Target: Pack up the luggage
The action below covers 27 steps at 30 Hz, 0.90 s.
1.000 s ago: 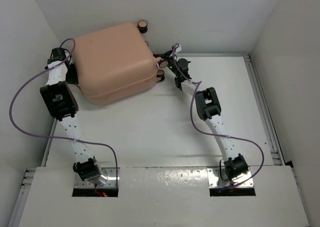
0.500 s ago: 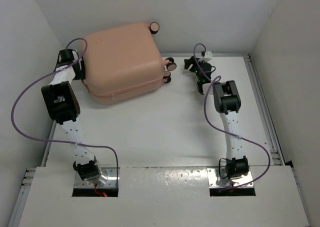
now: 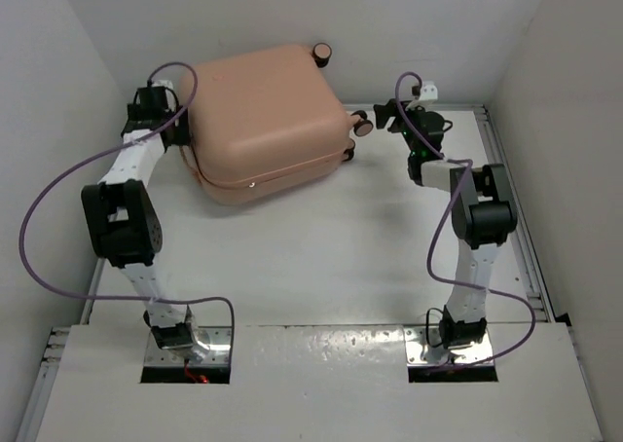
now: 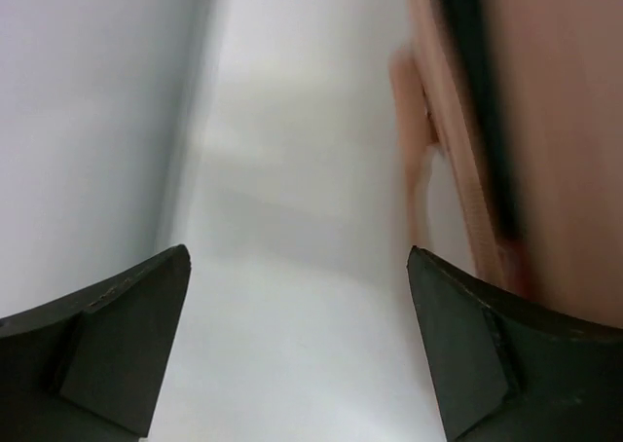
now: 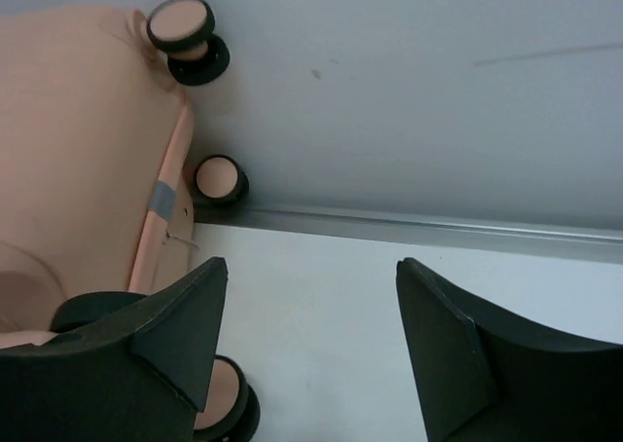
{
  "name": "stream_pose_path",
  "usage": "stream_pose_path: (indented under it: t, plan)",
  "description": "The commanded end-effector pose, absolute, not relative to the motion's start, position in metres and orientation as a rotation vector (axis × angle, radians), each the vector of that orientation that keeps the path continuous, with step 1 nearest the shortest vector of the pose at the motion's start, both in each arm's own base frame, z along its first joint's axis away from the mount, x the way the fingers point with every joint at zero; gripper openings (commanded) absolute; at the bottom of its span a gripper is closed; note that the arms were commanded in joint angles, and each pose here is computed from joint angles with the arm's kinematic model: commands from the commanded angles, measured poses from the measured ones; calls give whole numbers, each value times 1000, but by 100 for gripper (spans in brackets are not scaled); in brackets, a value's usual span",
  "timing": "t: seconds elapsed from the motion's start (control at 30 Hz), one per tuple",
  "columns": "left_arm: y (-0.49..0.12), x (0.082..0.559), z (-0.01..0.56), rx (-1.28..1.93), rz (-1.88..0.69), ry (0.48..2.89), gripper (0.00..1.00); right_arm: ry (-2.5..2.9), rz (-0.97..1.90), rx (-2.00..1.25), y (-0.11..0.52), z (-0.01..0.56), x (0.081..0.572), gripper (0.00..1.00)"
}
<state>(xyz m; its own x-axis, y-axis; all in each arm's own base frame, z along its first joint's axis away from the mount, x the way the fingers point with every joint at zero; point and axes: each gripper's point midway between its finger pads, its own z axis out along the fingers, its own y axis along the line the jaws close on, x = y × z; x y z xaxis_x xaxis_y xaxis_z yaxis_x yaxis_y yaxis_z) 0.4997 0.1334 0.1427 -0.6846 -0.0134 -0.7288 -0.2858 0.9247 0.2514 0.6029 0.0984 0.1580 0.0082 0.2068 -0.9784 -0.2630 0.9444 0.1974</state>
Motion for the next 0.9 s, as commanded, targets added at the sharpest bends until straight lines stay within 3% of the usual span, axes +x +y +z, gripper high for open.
stream_pose_path:
  t: [0.0,0.1,0.27,0.37,0.43,0.5,0.87]
  plan:
    - [141,493,385,-230,607,1655,99,1494,386,-142,108,189,576,70]
    - [148,477,415,-299,637,1579,99,1544,348,-144,96,179,556,70]
    - [160,460,398,-389,289,1592,100,1552,299,-143,84,184,542,70]
    - [96,475,386,-111,-75,1654,97,1566,276,-142,78,186,535,70]
    - [54,484,382,80,-151,1691,92,1606,251,-121,67,176,532,70]
    - [-14,480,385,473,-259,1694,92,1671,219,-58,49,166,526,70]
    - [-192,528,320,1071,-406,1667,95,1957,328,58,13,138,473,75]
